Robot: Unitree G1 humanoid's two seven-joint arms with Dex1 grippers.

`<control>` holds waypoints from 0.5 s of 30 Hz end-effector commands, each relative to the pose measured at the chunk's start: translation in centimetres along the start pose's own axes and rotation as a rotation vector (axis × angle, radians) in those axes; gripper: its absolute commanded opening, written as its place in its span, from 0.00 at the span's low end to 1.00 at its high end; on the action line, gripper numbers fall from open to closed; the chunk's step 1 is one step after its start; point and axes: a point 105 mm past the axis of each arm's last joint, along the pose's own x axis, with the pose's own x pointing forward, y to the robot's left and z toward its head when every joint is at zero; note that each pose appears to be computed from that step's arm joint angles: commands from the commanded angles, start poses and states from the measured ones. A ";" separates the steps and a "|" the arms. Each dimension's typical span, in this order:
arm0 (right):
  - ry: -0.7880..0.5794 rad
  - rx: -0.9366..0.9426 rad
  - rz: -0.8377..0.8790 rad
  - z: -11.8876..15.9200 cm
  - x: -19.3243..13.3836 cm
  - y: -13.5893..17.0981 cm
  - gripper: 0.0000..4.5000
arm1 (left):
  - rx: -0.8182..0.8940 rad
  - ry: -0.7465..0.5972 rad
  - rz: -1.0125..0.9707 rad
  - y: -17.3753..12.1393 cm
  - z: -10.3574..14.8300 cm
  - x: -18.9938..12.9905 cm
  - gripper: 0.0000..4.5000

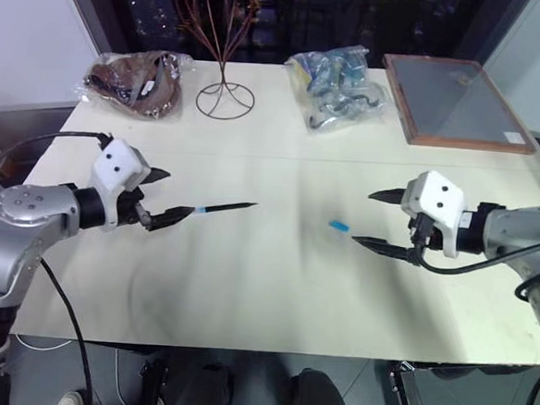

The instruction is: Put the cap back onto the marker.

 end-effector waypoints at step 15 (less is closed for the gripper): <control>-0.092 0.014 -0.077 2.2 0.5 1.5 0.94 | 0.049 0.067 -0.262 2.5 -3.5 6.6 0.99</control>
